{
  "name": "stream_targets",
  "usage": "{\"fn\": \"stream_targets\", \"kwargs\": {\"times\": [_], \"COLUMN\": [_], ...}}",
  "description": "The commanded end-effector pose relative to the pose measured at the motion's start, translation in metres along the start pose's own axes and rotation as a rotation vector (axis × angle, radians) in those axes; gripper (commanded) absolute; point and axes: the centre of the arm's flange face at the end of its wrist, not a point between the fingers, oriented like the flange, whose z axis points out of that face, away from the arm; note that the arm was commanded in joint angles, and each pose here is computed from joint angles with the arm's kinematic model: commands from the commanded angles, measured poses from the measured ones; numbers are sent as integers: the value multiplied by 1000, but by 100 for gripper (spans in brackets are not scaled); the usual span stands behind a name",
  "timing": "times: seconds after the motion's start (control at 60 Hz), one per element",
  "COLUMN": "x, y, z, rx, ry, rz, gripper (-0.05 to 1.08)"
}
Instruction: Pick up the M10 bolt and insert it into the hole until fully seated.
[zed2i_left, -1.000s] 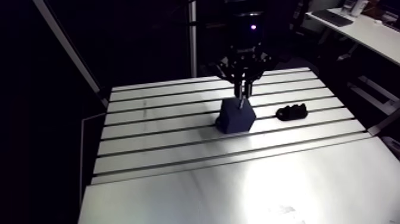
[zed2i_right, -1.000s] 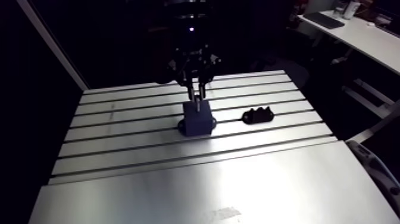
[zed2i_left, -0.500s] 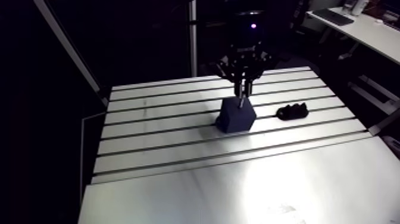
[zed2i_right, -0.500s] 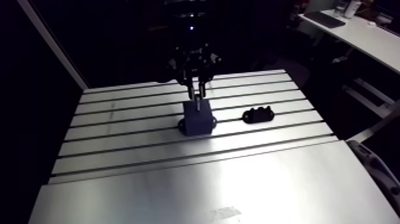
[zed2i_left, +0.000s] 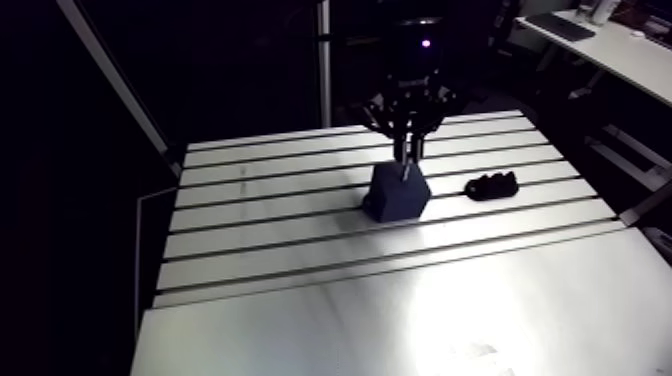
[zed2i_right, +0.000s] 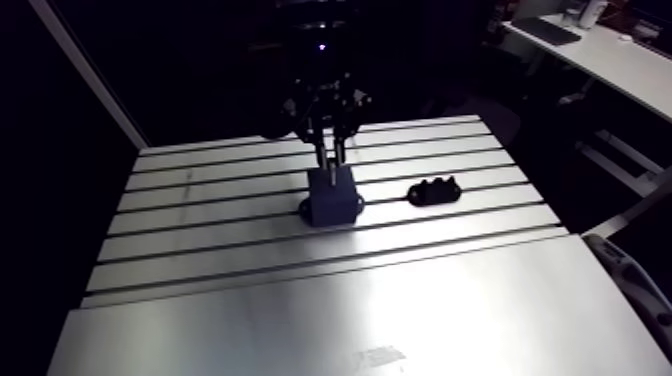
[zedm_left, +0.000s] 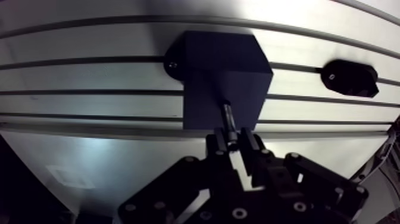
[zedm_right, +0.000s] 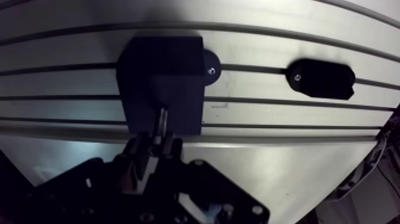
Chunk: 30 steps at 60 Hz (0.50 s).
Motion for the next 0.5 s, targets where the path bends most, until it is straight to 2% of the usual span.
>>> {"fn": "stream_targets", "kwargs": {"times": [0.017, 0.5], "x": [0, 0], "y": [0, 0], "z": [1, 1], "rx": [0, 0], "ry": [-2, -1], "rz": [-1, -1], "gripper": [108, 108]}}
